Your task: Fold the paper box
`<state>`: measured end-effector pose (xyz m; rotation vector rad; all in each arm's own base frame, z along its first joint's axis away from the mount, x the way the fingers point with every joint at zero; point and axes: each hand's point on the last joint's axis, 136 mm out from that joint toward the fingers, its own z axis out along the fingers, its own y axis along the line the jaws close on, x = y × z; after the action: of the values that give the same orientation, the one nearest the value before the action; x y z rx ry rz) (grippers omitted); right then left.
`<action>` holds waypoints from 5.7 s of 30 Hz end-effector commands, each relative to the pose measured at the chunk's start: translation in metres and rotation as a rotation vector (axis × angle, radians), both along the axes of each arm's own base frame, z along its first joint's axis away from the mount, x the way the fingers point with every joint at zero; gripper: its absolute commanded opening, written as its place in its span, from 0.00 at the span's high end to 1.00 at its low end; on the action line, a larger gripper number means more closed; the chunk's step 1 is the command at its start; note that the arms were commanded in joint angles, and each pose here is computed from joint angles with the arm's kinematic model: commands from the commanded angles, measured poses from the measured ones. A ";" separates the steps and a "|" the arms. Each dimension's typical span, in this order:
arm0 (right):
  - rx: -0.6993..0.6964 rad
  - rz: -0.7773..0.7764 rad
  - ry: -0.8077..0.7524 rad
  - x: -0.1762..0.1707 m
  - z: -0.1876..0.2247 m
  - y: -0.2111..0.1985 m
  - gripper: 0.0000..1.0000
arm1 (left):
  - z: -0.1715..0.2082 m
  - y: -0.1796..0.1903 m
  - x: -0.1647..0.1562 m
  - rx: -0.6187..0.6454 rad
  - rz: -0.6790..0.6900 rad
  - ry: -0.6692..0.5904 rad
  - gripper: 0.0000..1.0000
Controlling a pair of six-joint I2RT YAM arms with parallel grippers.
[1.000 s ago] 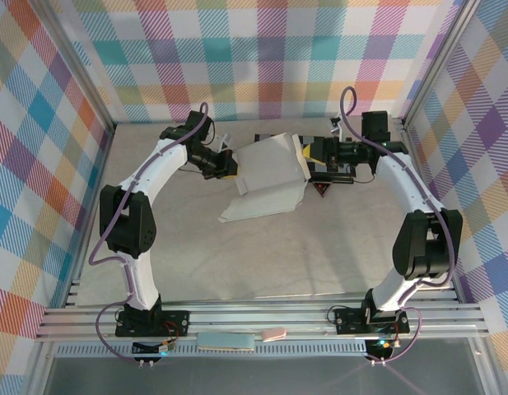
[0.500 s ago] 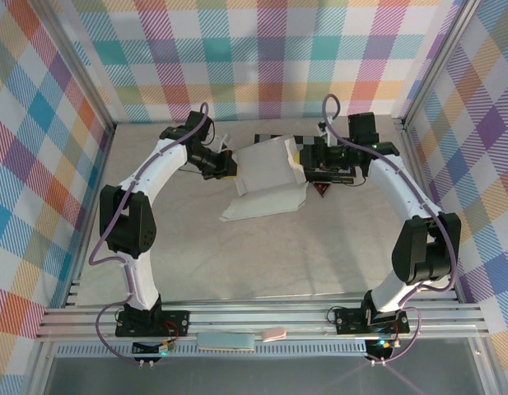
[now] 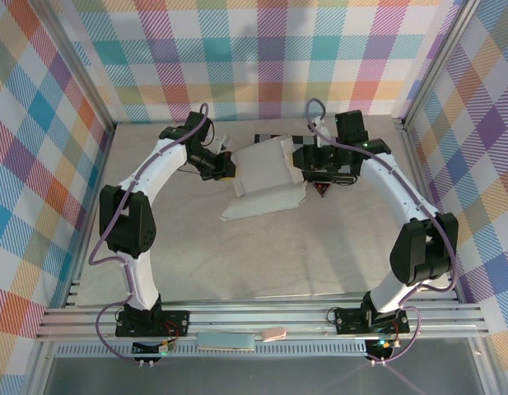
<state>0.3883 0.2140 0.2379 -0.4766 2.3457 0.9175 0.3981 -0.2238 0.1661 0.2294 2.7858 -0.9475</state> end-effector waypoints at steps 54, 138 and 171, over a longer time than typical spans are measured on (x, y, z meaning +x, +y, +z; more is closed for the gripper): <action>-0.896 -0.467 -0.166 0.031 -0.046 -0.037 1.00 | 0.022 -0.029 -0.018 0.109 -0.060 -0.096 1.00; -0.668 -0.279 -0.022 0.053 -0.070 -0.036 0.90 | 0.029 -0.033 -0.022 0.089 -0.086 -0.106 1.00; -1.245 -0.587 -0.217 0.039 -0.041 -0.037 1.00 | 0.033 -0.043 -0.019 0.057 -0.066 -0.107 1.00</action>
<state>0.4301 0.1785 0.1993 -0.2444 2.3871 -0.7937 0.3852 -0.2555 0.1701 0.3318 2.7903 -0.7715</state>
